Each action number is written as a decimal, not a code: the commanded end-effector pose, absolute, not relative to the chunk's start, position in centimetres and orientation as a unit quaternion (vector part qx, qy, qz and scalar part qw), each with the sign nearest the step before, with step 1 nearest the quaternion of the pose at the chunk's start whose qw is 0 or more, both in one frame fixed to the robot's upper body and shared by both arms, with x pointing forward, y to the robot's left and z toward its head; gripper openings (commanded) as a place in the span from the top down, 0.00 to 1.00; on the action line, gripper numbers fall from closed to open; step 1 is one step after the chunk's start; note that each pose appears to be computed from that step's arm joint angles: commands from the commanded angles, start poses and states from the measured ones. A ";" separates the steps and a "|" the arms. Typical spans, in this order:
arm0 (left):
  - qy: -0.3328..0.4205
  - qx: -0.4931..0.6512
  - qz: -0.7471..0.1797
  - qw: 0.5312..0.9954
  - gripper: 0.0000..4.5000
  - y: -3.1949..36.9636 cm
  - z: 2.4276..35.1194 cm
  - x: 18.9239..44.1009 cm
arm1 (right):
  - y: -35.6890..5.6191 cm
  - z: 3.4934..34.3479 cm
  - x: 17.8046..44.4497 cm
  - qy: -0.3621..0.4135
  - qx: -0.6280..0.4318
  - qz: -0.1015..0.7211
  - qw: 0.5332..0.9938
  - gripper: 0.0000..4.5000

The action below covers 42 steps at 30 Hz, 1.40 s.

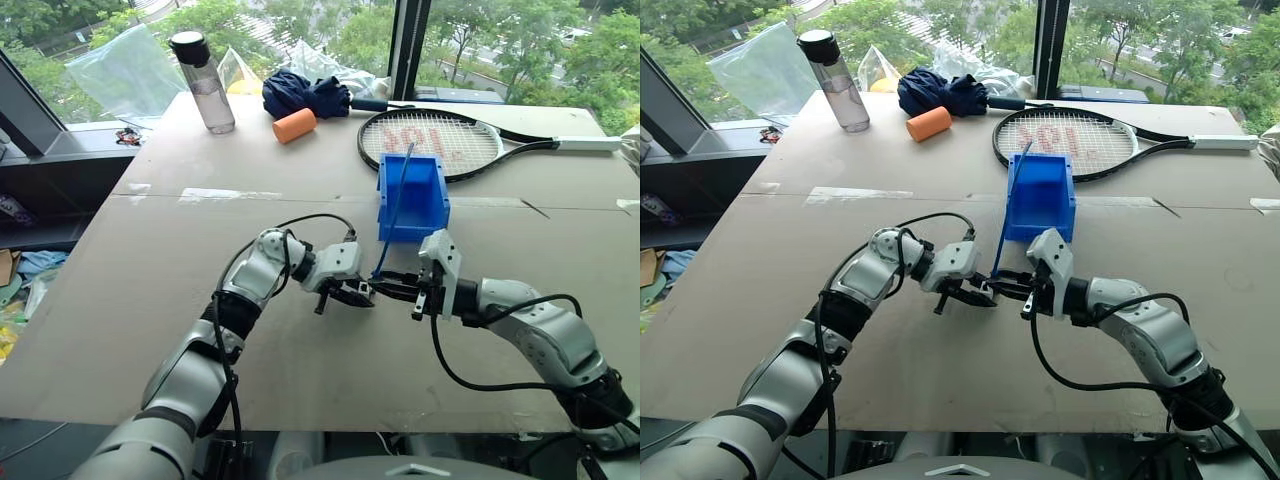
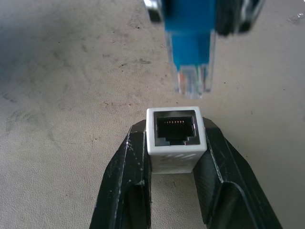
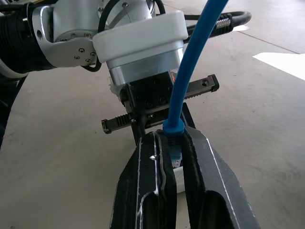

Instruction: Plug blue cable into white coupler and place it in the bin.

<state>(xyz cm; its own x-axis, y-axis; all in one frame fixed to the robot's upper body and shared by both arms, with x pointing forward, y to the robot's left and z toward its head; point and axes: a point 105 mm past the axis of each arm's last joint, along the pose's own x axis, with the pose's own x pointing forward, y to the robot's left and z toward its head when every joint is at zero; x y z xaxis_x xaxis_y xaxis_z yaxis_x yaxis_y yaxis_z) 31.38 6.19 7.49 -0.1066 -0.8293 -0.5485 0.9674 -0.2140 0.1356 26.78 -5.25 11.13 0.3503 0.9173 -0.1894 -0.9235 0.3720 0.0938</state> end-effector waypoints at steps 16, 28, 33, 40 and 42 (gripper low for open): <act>0.121 0.279 -0.738 0.603 0.87 5.7 7.5 30.5 | -5.4 8.5 27.7 0.122 -0.098 0.555 0.817 1.00; 0.120 0.275 -0.734 0.609 0.87 5.6 7.4 30.6 | -5.9 7.3 27.7 0.158 -0.239 0.574 0.767 1.00; 0.118 0.265 -0.735 0.613 0.87 5.3 7.5 30.5 | -6.0 6.9 27.7 0.178 -0.243 0.574 0.762 1.00; 0.115 0.259 -0.735 0.616 0.87 4.8 7.6 30.3 | -5.9 3.7 26.8 0.233 -0.259 0.583 0.734 1.00; 0.115 0.258 -0.735 0.617 0.87 4.7 7.6 30.2 | -6.0 3.1 26.7 0.248 -0.259 0.585 0.728 1.00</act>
<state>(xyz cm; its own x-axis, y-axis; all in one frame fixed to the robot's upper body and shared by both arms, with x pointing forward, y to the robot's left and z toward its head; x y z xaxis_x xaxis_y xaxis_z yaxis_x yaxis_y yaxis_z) 30.97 6.05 6.89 -0.0689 -0.8352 -0.5456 0.9778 -0.1651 0.1292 27.60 -3.80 10.03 0.2540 0.8571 -0.4482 -0.9550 0.1489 -0.2565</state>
